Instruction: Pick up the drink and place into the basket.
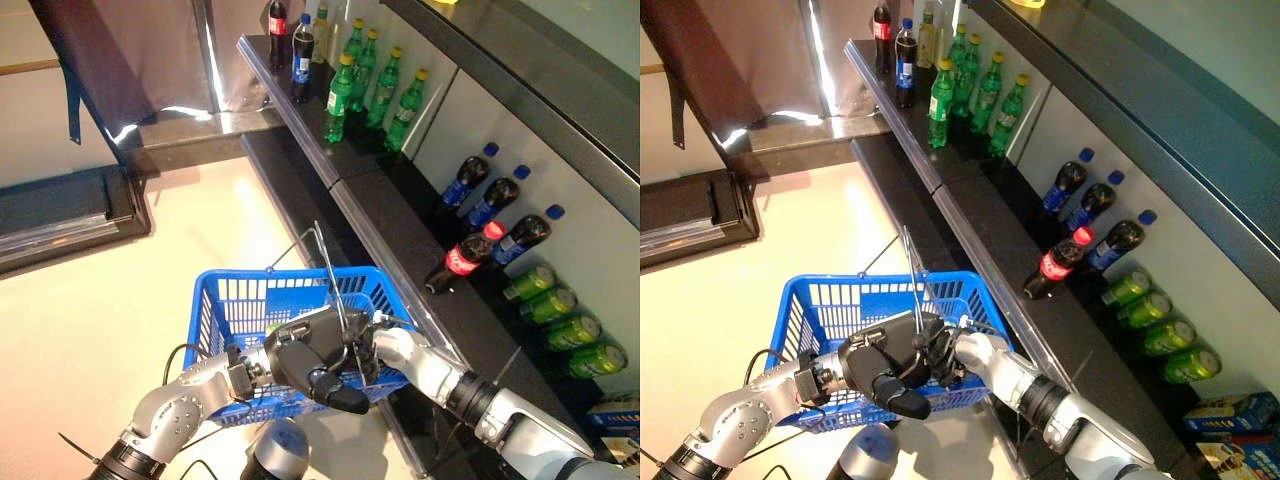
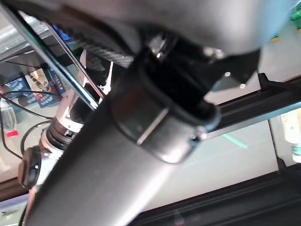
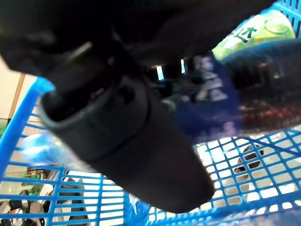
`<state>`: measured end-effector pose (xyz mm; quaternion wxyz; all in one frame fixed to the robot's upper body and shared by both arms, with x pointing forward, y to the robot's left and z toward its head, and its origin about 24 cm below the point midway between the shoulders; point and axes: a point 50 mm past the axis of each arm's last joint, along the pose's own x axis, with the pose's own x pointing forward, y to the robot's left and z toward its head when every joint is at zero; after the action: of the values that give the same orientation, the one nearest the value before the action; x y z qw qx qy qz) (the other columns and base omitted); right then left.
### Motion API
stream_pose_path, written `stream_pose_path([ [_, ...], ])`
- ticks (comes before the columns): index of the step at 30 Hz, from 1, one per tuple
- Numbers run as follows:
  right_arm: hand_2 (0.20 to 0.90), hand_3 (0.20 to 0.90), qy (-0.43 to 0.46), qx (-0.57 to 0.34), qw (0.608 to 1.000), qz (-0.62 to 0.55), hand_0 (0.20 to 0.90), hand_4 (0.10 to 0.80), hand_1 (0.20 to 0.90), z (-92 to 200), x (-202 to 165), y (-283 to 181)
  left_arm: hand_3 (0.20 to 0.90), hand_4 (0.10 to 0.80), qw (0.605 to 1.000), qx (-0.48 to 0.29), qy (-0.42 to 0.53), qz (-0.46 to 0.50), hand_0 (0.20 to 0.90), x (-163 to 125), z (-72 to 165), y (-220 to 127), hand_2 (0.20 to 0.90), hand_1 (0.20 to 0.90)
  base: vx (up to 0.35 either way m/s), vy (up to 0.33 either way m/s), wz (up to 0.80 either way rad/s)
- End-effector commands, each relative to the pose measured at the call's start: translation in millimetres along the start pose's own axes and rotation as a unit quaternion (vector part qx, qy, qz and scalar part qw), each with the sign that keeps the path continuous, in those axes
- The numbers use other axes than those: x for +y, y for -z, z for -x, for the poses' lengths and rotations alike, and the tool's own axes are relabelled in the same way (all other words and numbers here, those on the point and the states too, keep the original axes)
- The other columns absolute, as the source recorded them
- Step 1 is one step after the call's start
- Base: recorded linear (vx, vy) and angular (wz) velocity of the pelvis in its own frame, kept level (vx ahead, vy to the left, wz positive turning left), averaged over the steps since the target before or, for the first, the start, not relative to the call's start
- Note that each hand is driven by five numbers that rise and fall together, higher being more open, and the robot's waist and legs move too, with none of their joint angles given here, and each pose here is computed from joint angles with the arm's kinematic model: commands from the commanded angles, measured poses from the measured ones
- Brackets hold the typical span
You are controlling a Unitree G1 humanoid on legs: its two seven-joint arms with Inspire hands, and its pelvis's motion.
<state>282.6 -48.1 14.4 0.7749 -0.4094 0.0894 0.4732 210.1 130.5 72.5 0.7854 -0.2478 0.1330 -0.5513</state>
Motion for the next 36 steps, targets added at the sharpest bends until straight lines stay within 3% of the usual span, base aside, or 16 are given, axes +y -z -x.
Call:
stream_pose_path([
  [1,0.9,0.9,0.002,-0.092,0.994,0.05,0.9,0.8,0.9,-10.9,-6.4,-47.8,0.2,0.1,0.889,-0.184,0.408,-0.095,0.3,-110.4,-48.2,-61.4,0.3,0.3,0.0,0.0,0.0],
  [15,0.9,0.9,0.038,-0.09,0.995,0.021,0.9,0.8,0.9,-6.3,-12.2,-43.0,0.2,0.1,0.9,-0.201,0.373,-0.102,0.3,-105.4,-47.3,-63.9,0.3,0.3,0.0,0.0,0.0],
  [26,0.9,0.9,0.146,-0.107,0.982,-0.051,0.9,0.8,0.9,19.4,-34.8,-31.1,0.2,0.1,0.93,-0.26,0.228,-0.122,0.3,-78.5,-34.3,-73.6,0.3,0.3,-0.014,0.003,-0.06],
  [36,0.9,0.9,0.221,-0.134,0.964,-0.069,0.9,0.8,0.9,56.0,-55.1,-24.5,0.2,0.1,0.93,-0.324,0.096,-0.143,0.3,-52.1,-11.2,-82.9,0.3,0.3,-0.035,0.008,-0.18],
])
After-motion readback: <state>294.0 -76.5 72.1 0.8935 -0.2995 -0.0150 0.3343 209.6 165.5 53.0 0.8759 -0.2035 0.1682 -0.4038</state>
